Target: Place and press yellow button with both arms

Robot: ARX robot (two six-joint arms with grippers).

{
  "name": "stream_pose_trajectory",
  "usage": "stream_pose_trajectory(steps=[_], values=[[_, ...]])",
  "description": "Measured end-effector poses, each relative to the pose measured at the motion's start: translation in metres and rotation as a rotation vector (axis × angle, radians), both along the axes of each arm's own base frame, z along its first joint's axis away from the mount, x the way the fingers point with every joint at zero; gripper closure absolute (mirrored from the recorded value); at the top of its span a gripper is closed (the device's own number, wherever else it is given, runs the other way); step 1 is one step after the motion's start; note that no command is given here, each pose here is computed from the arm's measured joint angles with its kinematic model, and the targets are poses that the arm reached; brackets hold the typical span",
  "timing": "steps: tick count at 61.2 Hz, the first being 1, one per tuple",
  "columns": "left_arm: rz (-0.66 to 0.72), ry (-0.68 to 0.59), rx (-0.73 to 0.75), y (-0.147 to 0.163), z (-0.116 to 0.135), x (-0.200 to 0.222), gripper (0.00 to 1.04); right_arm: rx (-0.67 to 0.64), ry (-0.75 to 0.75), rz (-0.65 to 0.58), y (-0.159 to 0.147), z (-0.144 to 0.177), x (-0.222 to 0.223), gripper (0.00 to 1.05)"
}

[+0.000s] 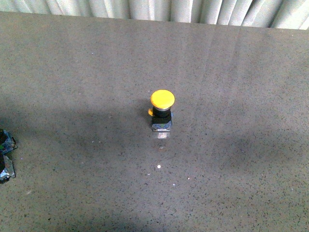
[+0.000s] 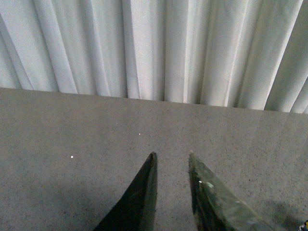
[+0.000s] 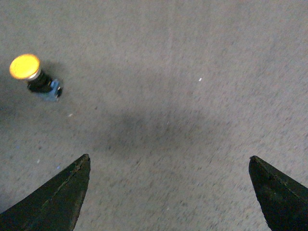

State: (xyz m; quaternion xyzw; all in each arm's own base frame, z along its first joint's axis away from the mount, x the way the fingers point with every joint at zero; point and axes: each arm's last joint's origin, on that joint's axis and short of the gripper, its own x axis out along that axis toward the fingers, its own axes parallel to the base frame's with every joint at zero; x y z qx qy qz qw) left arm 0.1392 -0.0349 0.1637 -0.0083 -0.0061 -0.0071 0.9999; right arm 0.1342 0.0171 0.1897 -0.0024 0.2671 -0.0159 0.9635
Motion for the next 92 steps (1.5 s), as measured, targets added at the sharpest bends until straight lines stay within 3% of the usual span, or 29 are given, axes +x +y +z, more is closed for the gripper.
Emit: stream_pose_trajectory(steps=[5, 14, 27, 39, 44, 60, 92], values=[[0.000, 0.020, 0.005, 0.007, 0.001, -0.006, 1.04, -0.032, -0.019, 0.009, 0.003, 0.009, 0.017, 0.09], [0.003, 0.009, 0.007, 0.015, 0.005, -0.013, 1.03, -0.076, -0.010, 0.091, 0.021, 0.023, 0.061, 0.09], [-0.019, 0.003, 0.007, 0.026, 0.006, -0.021, 1.03, -0.096, 0.087, 0.259, 0.086, 0.026, 0.132, 0.12], [0.012, 0.001, 0.009, 0.034, 0.006, -0.025, 1.03, -0.076, 0.192, 0.280, 0.129, 0.015, 0.172, 0.43], [0.011, 0.001, 0.009, 0.034, 0.006, -0.027, 1.03, -0.083, 0.229, 0.301, 0.149, 0.004, 0.178, 0.61], [0.010, 0.001, 0.009, 0.034, 0.006, -0.031, 1.03, -0.073, 0.286, 0.284, 0.160, -0.014, 0.183, 1.03], [0.011, 0.017, 0.010, 0.035, 0.002, -0.041, 1.03, -0.029, 0.337, 0.285, 0.159, -0.028, 0.185, 1.03]])
